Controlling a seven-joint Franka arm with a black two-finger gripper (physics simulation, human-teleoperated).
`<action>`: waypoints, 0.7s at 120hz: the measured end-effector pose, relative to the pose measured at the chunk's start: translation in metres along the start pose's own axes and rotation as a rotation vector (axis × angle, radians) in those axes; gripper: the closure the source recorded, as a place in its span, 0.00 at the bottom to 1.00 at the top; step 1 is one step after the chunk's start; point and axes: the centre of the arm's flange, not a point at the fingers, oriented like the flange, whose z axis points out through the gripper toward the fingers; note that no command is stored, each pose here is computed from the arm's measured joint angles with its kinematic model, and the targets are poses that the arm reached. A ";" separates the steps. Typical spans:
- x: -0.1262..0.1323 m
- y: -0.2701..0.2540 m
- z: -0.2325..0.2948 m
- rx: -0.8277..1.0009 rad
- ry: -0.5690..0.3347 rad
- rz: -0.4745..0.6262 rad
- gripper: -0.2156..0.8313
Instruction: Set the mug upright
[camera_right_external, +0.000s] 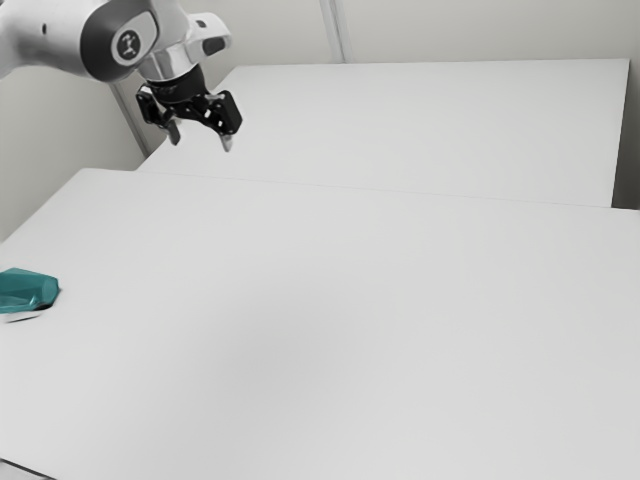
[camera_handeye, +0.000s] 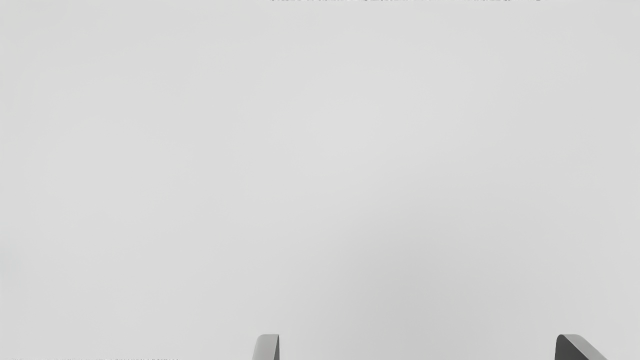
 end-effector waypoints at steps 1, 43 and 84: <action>0.000 -0.001 0.000 0.001 0.001 -0.002 0.21; -0.025 -0.045 0.029 0.019 -0.050 -0.110 0.21; -0.067 -0.237 0.079 -0.139 -0.153 -0.506 0.21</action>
